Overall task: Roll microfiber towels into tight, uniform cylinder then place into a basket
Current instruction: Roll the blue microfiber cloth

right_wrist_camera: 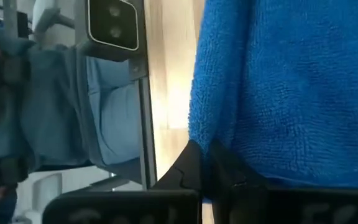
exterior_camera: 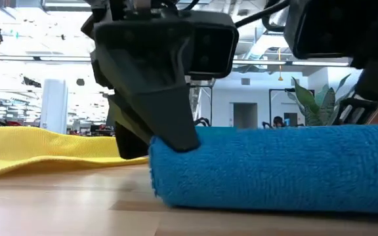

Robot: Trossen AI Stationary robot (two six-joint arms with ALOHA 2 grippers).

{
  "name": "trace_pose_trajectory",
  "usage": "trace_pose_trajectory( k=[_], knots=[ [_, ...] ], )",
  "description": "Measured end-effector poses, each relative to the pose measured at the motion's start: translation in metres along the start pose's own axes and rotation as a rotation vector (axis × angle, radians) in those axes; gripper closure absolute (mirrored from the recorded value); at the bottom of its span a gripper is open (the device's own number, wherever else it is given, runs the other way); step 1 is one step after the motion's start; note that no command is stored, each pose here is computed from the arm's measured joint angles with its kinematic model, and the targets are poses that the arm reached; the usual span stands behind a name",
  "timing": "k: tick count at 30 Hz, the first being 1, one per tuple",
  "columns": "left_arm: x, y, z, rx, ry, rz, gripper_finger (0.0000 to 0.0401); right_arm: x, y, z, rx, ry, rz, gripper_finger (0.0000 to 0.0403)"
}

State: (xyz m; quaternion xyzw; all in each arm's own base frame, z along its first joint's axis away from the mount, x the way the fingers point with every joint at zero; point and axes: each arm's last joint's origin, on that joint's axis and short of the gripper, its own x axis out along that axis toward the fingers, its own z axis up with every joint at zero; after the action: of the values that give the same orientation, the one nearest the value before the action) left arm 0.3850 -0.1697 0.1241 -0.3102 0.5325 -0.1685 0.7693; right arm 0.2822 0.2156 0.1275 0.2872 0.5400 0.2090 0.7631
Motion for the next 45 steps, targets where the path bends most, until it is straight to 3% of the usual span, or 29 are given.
trace_pose_trajectory(
  k=[9,12,26,32,39,45],
  knots=[
    [0.0,0.002,-0.001,-0.096,0.004,0.012,0.0397,-0.004,-0.023,0.004,0.171,-0.04,-0.071,0.0383],
    [0.0,0.002,-0.001,-0.111,0.008,0.013,0.0394,-0.005,-0.024,0.006,0.177,-0.049,-0.058,0.0377],
    [0.0,0.003,-0.006,-0.124,0.051,0.032,0.0395,-0.005,-0.024,0.005,0.135,-0.032,-0.043,0.0212],
    [0.0,0.003,-0.006,-0.121,0.042,0.036,0.0394,0.002,-0.008,-0.007,-0.033,-0.037,-0.028,0.0203],
    [-0.002,0.005,-0.001,-0.137,0.01,0.035,0.0393,0.01,0.022,-0.03,-0.317,-0.177,-0.046,0.0225],
    [-0.007,0.012,0.007,-0.154,-0.015,0.038,0.0393,0.014,0.034,-0.043,-0.64,-0.318,-0.22,0.0243]
  ],
)
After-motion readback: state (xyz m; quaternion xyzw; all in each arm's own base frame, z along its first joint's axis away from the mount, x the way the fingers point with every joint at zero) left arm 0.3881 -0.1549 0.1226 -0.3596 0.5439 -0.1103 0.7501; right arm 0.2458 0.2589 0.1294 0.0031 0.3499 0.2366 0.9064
